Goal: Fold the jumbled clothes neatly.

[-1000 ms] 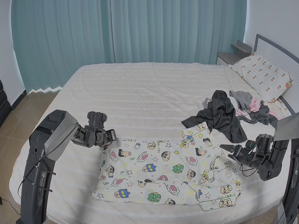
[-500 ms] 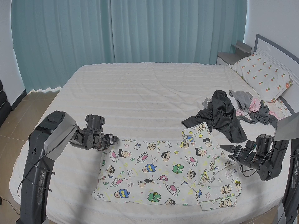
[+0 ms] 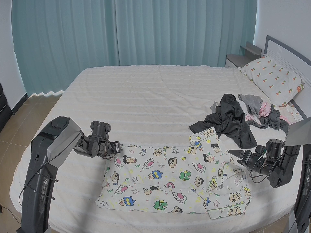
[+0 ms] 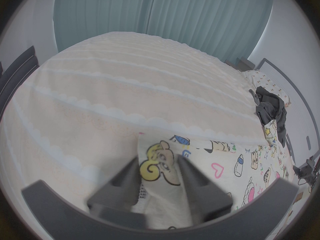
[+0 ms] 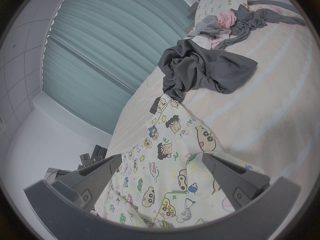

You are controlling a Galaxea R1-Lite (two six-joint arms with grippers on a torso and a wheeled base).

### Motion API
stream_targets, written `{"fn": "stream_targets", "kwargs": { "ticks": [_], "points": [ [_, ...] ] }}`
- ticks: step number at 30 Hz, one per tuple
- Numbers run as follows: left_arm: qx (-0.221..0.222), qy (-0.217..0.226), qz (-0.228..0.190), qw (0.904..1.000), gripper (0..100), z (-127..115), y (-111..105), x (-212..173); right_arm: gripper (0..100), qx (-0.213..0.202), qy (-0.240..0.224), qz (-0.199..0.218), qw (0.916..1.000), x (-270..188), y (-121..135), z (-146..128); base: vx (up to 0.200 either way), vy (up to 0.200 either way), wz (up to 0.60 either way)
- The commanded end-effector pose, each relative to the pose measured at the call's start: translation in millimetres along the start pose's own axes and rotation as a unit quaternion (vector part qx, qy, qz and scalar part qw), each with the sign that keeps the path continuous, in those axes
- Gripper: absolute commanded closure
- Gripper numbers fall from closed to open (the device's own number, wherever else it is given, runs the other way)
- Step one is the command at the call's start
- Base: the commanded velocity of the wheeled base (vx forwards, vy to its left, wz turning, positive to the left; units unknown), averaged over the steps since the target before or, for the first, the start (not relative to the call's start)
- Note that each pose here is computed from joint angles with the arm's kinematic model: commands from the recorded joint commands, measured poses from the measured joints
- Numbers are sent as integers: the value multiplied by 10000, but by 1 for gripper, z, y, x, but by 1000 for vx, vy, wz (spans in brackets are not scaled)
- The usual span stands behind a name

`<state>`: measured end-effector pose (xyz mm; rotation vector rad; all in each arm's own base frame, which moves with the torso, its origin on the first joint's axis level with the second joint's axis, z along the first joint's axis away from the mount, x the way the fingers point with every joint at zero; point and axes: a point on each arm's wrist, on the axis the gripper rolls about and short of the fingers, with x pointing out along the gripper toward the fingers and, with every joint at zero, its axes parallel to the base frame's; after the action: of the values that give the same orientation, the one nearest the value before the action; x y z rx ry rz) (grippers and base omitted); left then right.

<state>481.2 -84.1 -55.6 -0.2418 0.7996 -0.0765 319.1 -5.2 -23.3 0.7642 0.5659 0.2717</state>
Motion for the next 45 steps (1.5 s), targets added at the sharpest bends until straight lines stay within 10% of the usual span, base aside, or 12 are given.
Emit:
{"fn": "stream_targets", "kwargs": {
  "ticks": [1, 11, 22, 37, 38, 45],
  "points": [
    [-98, -126, 106, 9998, 100, 2, 0, 0, 0, -132, -164, 22, 9998, 24, 7, 18, 0, 0, 0],
    [-404, -447, 318, 9977, 100, 6, -5, -13, 0, 40, 197, -383, 9991, 98, 15, 66, 0, 0, 0],
    [-373, -463, 376, 9975, 100, 4, -13, -17, 0, -326, 676, -1164, 9904, 154, -19, 53, 0, 0, 0],
    [-353, -397, 371, 9979, 100, 0, -15, -17, 0, -585, 1019, -858, 9894, 163, 1, 44, 0, 0, 0],
    [-345, -392, 382, 9979, 100, -1, -15, -17, 100, -581, 1058, -810, 9894, 163, 1, 44, 0, 0, 0],
    [-338, -406, 376, 9979, 100, 1, -15, -20, 100, -602, 1009, -711, 9905, 163, 1, 48, 0, 0, 0]
  ]
}}
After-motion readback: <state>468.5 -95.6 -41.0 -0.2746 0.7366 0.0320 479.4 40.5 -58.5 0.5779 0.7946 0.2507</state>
